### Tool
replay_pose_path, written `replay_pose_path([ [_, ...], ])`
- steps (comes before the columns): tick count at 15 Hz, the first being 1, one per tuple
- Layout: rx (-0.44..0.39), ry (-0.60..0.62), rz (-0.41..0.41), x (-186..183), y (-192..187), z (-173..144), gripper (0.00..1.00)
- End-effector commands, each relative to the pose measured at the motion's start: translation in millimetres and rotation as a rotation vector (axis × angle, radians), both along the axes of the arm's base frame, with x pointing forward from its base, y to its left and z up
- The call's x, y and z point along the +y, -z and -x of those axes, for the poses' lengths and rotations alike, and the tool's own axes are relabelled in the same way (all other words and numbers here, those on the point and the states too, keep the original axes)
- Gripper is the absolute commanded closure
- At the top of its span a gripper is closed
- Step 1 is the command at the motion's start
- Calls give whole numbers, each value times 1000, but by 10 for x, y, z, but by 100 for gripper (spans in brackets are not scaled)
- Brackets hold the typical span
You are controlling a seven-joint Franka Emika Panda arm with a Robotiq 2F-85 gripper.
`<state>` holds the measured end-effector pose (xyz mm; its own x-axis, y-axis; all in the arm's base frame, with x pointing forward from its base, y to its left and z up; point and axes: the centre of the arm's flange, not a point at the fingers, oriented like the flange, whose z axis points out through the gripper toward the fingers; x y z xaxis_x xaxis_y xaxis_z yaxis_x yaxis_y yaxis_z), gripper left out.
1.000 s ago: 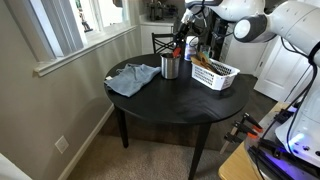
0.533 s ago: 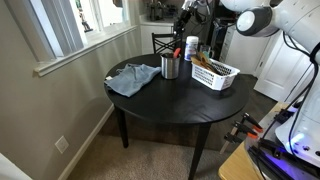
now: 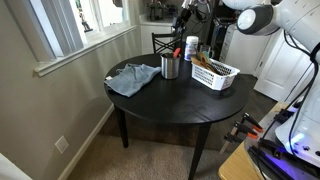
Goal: Remove the spatula from the cutlery holder and place it in the white basket
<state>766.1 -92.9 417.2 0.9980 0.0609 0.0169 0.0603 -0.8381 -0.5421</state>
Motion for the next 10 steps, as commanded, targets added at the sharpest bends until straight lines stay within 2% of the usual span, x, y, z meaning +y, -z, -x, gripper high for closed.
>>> replay_pose_path([
  [1,81,50,5,-150,81,-256,17],
  [3,112,76,13,-208,184,-249,4],
  [5,150,105,39,-283,296,-215,0],
  [10,247,136,94,-454,588,-70,0],
])
